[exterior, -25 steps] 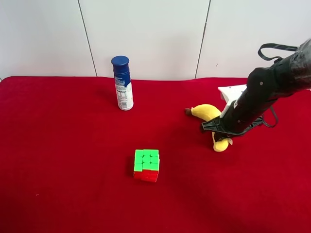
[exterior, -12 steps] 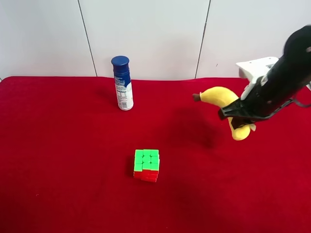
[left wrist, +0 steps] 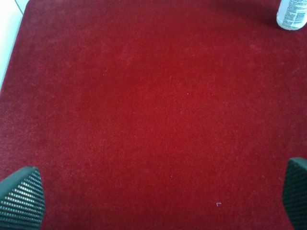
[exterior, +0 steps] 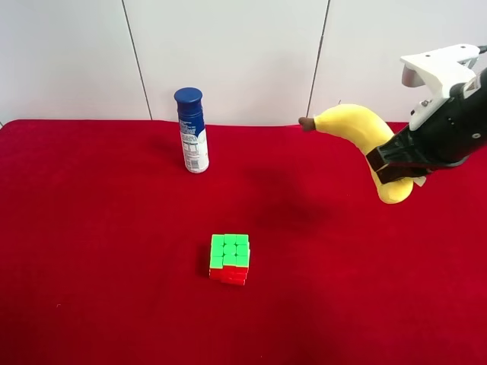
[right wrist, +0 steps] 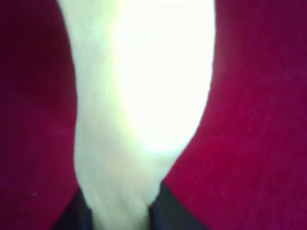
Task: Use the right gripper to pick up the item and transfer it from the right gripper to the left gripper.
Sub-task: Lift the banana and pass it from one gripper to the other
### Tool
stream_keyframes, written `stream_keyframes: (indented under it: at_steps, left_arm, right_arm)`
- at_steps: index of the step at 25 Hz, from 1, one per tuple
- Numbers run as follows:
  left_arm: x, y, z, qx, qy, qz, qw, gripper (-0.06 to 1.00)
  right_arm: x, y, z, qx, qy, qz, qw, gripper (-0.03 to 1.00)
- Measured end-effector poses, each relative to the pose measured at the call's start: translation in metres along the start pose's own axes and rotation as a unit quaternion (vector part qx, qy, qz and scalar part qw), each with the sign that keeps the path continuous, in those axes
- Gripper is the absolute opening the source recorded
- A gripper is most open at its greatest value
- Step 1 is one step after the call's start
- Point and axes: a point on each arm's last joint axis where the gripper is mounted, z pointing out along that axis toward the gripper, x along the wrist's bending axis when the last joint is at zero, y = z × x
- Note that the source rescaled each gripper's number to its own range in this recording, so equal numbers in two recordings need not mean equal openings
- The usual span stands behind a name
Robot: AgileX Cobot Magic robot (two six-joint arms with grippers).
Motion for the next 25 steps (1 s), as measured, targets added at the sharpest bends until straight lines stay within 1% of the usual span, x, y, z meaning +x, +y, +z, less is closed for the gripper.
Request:
stream_keyframes:
  at_steps: [2, 3, 6, 8, 10, 12, 16, 19, 21, 22, 25]
  left_arm:
    - [0.0, 0.002, 0.003, 0.011, -0.004, 0.001, 1.0, 1.0]
    - [-0.001, 0.003, 0.006, 0.025, -0.011, 0.002, 1.0, 1.0]
    - [-0.003, 0.013, 0.013, 0.077, -0.037, 0.026, 0.996, 1.0]
    - [-0.006, 0.02, 0.017, 0.098, -0.072, 0.039, 0.992, 1.0]
    - [-0.008, 0.027, 0.02, 0.113, -0.104, 0.065, 0.986, 1.0]
    - [-0.009, 0.03, 0.021, 0.131, -0.136, 0.095, 0.978, 1.0]
    - [-0.011, 0.042, 0.026, 0.163, -0.178, 0.152, 0.958, 1.0]
    - [-0.016, 0.057, 0.033, 0.172, -0.202, 0.191, 0.945, 1.0]
    - [-0.02, 0.067, 0.038, 0.179, -0.216, 0.216, 0.935, 1.0]
    - [-0.024, 0.073, 0.043, 0.184, -0.223, 0.235, 0.928, 1.0]
    - [-0.036, 0.089, 0.056, 0.183, -0.233, 0.28, 0.913, 1.0]
  right_arm:
    - [0.005, 0.001, -0.002, -0.007, 0.014, -0.021, 1.0, 0.0]
    - [0.01, 0.001, -0.003, -0.008, 0.021, -0.039, 0.999, 0.0]
    - [0.029, 0.001, -0.002, -0.007, 0.041, -0.1, 0.994, 0.0]
    - [0.041, 0.0, -0.002, -0.007, 0.052, -0.137, 0.989, 0.0]
    - [0.054, -0.001, -0.003, -0.007, 0.064, -0.171, 0.983, 0.0]
    - [0.066, -0.003, -0.003, -0.007, 0.074, -0.2, 0.977, 0.0]
    - [0.087, -0.002, -0.008, -0.01, 0.091, -0.258, 0.962, 0.0]
    - [0.103, 0.009, -0.016, -0.019, 0.105, -0.286, 0.952, 0.0]
    - [0.112, 0.016, -0.018, -0.016, 0.112, -0.3, 0.947, 0.0]
    - [0.116, 0.019, -0.018, -0.014, 0.115, -0.306, 0.945, 0.0]
    - [0.122, 0.028, -0.013, -0.005, 0.12, -0.316, 0.941, 0.0]
